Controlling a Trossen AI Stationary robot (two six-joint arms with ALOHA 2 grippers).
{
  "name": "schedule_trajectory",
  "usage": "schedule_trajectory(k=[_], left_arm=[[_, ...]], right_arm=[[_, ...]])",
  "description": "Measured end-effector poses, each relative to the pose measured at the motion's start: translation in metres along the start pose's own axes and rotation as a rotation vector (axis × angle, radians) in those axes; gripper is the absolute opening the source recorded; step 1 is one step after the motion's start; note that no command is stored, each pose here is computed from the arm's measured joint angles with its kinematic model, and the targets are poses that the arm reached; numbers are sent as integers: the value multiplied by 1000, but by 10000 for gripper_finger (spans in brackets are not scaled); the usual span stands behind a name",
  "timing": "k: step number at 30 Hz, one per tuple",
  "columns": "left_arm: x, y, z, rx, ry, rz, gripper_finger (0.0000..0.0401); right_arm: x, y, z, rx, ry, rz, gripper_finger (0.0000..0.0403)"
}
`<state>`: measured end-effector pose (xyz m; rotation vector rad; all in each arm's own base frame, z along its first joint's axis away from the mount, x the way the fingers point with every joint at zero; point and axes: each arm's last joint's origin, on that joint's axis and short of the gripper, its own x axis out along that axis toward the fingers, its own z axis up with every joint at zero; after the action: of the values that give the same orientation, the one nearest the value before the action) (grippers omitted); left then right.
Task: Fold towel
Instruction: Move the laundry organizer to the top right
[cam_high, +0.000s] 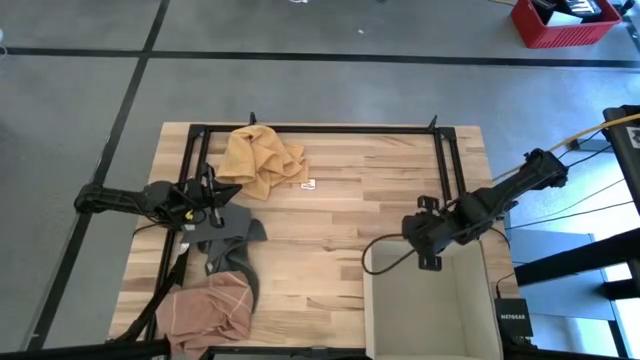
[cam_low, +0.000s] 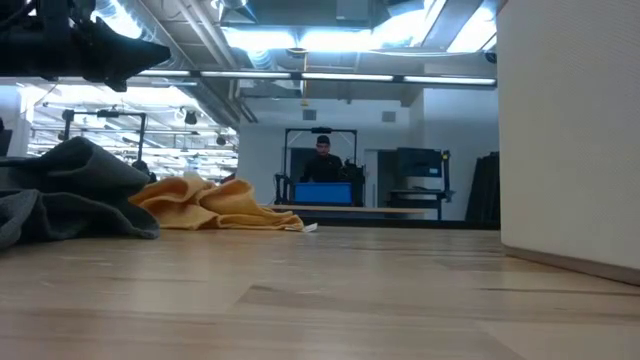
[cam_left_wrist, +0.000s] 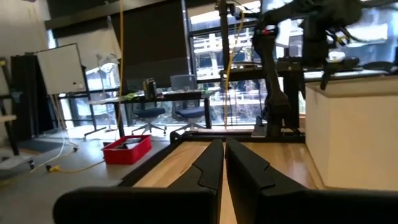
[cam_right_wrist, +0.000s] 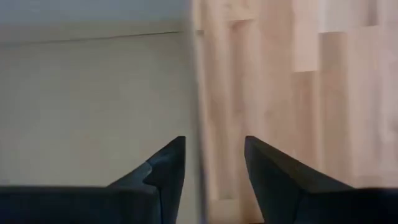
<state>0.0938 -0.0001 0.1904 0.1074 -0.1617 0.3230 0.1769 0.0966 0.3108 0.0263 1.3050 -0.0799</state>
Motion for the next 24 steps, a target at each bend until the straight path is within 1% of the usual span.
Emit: schedule_trajectory(k=[2, 4, 7, 10, 11, 15, 17, 19, 21, 24], left_arm=[[0, 1, 0, -29, 2, 6, 13], [0, 1, 0, -53, 4, 9, 13], [0, 1, -2, -49, 14, 7, 13], [0, 0, -3, -47, 25, 6, 13], [0, 0, -3, -47, 25, 6, 13], [0, 0, -2, -49, 23, 6, 13], [0, 0, -2, -49, 23, 6, 13], [0, 0, -2, -49, 22, 6, 13], [0, 0, -2, -49, 22, 6, 13], [0, 0, -2, -49, 22, 6, 13]], right_arm=[[6, 2, 3, -17, 13, -31, 147], [11, 5, 5, -48, 28, -44, 124], [17, 8, 9, -76, 31, -58, 75], [18, 9, 13, -99, -3, -74, 19], [19, 9, 14, -112, -22, -91, 11], [16, -1, 27, -83, -113, -159, 22], [16, -7, 35, -87, -147, -172, 16], [17, -15, 41, -91, -166, -178, 7], [18, -24, 48, -96, -185, -192, 9], [20, -44, 57, -126, -187, -264, 11]])
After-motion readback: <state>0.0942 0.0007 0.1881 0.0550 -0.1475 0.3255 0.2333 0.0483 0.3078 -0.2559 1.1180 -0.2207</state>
